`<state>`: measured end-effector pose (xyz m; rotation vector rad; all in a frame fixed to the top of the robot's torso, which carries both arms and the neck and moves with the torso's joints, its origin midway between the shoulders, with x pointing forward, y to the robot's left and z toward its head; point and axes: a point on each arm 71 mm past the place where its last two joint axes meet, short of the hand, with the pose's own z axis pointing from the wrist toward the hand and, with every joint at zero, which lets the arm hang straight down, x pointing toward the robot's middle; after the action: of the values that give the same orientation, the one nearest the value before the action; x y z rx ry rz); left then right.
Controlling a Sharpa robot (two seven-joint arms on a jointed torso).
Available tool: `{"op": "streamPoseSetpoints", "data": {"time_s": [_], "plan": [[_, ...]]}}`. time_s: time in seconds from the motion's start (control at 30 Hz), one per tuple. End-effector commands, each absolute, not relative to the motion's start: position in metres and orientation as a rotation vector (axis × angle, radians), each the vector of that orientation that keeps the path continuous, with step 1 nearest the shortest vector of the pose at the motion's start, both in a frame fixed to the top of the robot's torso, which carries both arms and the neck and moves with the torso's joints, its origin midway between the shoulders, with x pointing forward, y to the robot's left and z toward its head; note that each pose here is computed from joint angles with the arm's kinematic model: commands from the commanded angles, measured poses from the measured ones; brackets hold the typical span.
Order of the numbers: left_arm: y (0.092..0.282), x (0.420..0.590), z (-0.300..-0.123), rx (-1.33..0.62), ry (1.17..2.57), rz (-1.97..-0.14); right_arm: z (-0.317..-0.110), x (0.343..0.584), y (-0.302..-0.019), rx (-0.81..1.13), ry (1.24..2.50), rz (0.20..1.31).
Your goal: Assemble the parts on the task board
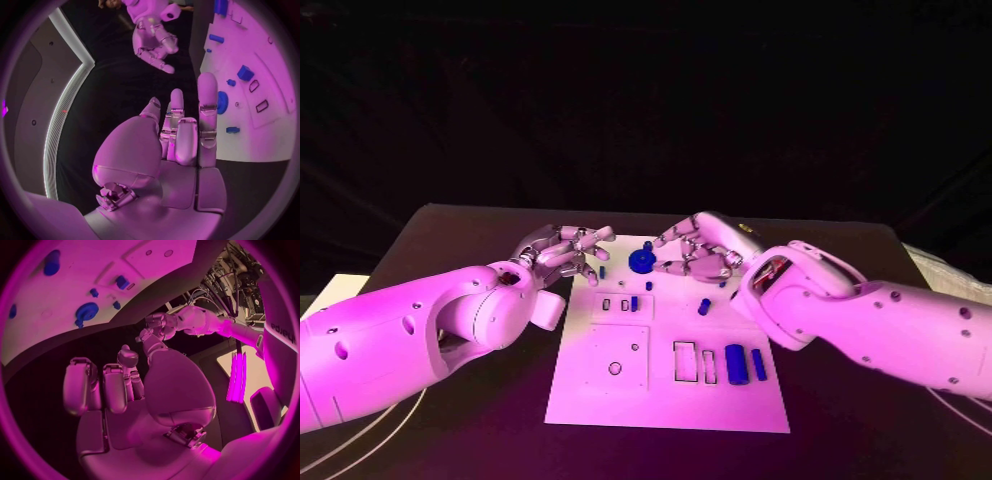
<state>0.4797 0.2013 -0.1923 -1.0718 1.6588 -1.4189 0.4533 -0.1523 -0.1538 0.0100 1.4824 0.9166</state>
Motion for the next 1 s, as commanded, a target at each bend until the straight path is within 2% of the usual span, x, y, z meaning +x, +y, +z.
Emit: {"op": "streamPoseSetpoints", "data": {"time_s": [0.03,0.17,0.27,0.4,0.73,1.0], "plan": [[0.194,0.479,-0.198,-0.806,2.014,-1.158,-0.145,0.458,-0.171,0.177,1.542,1.069],[0.194,0.487,-0.193,-0.61,2.166,-0.899,-0.133,0.47,-0.204,0.28,1.53,1.031],[0.191,0.493,-0.189,-0.483,2.233,-0.711,-0.13,0.474,-0.222,0.326,1.521,1.001],[0.185,0.499,-0.188,-0.405,2.282,-0.564,-0.129,0.478,-0.236,0.36,1.52,0.974],[0.16,0.511,-0.191,-0.221,2.339,-0.4,-0.131,0.48,-0.239,0.371,1.544,0.958],[0.148,0.516,-0.196,-0.143,2.385,-0.35,-0.135,0.482,-0.239,0.369,1.569,0.942]]}}
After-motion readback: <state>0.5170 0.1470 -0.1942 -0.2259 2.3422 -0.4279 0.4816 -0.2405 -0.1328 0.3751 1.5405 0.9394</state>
